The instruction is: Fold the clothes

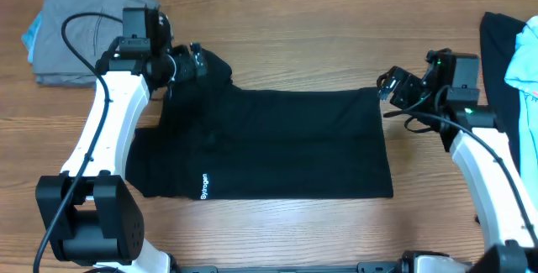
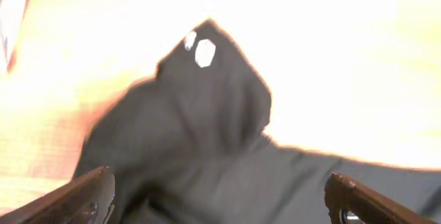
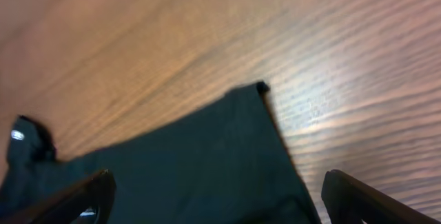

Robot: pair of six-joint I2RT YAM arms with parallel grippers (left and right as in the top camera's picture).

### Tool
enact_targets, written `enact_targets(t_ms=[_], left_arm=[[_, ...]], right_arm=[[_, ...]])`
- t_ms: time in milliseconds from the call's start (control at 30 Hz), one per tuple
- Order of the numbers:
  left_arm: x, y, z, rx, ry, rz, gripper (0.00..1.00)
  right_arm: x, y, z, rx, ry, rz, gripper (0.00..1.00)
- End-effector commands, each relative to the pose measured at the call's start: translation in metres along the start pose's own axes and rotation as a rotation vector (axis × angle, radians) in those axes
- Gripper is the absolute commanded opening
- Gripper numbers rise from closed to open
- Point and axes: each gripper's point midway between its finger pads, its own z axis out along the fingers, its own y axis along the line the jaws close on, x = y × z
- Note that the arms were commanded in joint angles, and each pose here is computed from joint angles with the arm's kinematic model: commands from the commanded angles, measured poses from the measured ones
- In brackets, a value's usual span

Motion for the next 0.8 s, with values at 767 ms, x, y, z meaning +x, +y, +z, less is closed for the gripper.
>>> enact_targets(t_ms=[767], left_arm=[[-0.035,0.033,0.133,-0.116,-0.044,0.190,1.00]], right_arm=[[0.034,-0.014,0.027,0.031,0.186,-0.036,1.00]])
